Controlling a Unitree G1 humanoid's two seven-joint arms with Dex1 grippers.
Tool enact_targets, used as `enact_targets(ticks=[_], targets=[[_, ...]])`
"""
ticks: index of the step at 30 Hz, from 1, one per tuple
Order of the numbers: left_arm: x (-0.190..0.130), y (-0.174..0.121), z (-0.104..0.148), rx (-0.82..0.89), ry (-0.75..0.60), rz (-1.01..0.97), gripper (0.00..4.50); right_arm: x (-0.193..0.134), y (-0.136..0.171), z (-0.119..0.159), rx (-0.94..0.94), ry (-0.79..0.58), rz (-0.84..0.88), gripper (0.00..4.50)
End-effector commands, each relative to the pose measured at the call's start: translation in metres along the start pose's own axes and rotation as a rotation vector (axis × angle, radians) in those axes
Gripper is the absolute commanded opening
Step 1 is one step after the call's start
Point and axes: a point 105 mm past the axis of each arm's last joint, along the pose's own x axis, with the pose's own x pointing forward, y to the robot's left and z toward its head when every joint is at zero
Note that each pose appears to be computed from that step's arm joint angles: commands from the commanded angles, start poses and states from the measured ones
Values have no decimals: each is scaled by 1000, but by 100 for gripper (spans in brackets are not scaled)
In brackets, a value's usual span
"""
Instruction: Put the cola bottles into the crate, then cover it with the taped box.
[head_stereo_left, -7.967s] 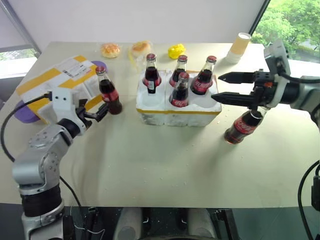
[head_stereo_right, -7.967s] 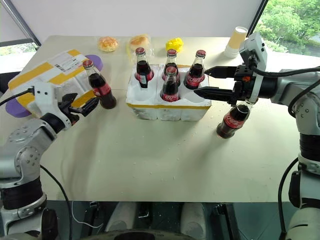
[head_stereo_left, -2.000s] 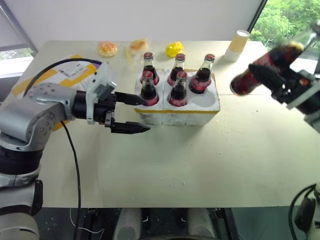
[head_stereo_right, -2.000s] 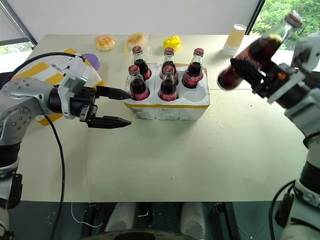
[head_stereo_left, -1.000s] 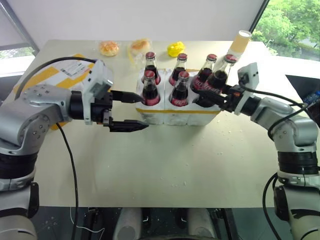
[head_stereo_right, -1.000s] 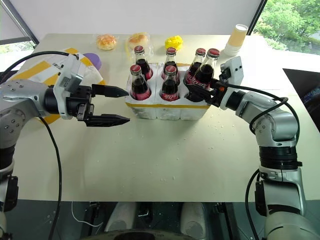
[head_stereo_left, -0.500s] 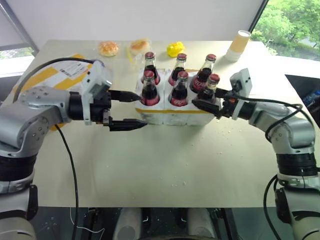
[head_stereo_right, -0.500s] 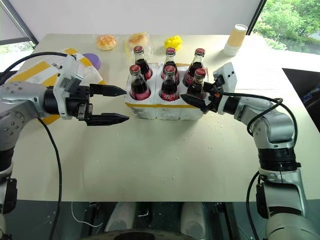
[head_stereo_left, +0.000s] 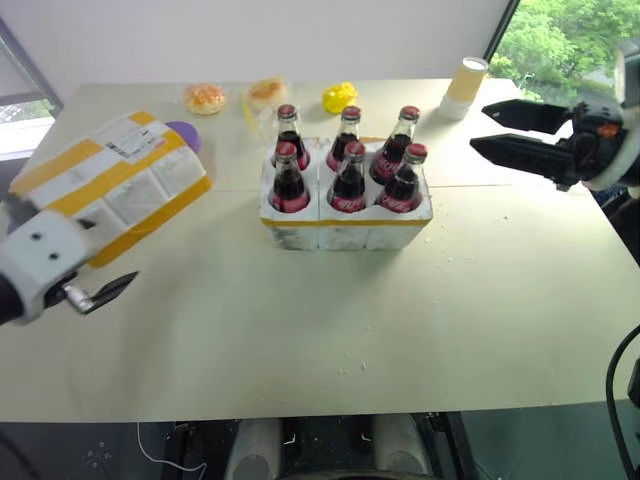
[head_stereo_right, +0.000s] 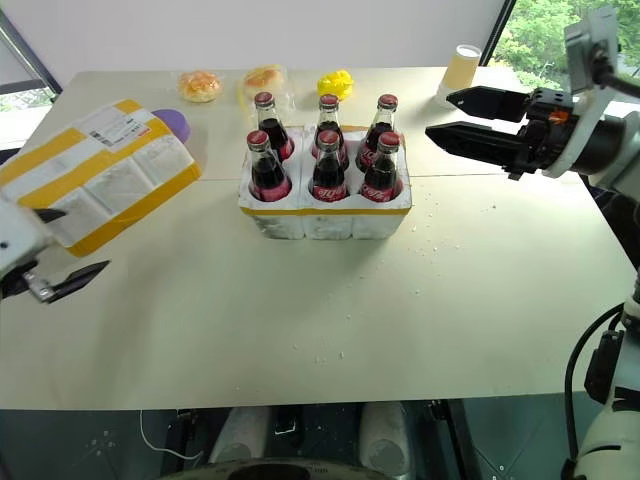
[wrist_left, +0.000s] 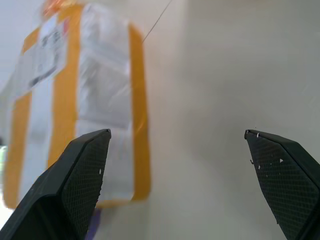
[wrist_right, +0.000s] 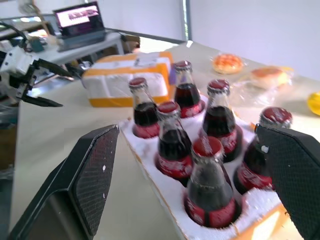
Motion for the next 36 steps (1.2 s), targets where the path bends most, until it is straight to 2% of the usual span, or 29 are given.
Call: enact_targets(ticks=[1, 3, 7, 14, 24, 36], targets=[[-19, 13, -34, 135, 176, 164, 450, 10, 5, 3, -26, -14, 75, 446], [-20, 13, -55, 169, 248, 204, 450, 16, 9, 3, -27, -13, 113, 446], [-11, 20, -82, 213, 294, 275, 450, 22, 21, 6, -48, -9, 191, 446], [34, 41, -99, 338, 267, 368, 450, 18, 40, 13, -90, 12, 233, 446], [92, 47, -111, 414, 224, 373, 450, 1, 58, 28, -139, 11, 194, 446], [128, 57, -107, 402, 194, 392, 450, -11, 67, 32, -159, 9, 121, 446]])
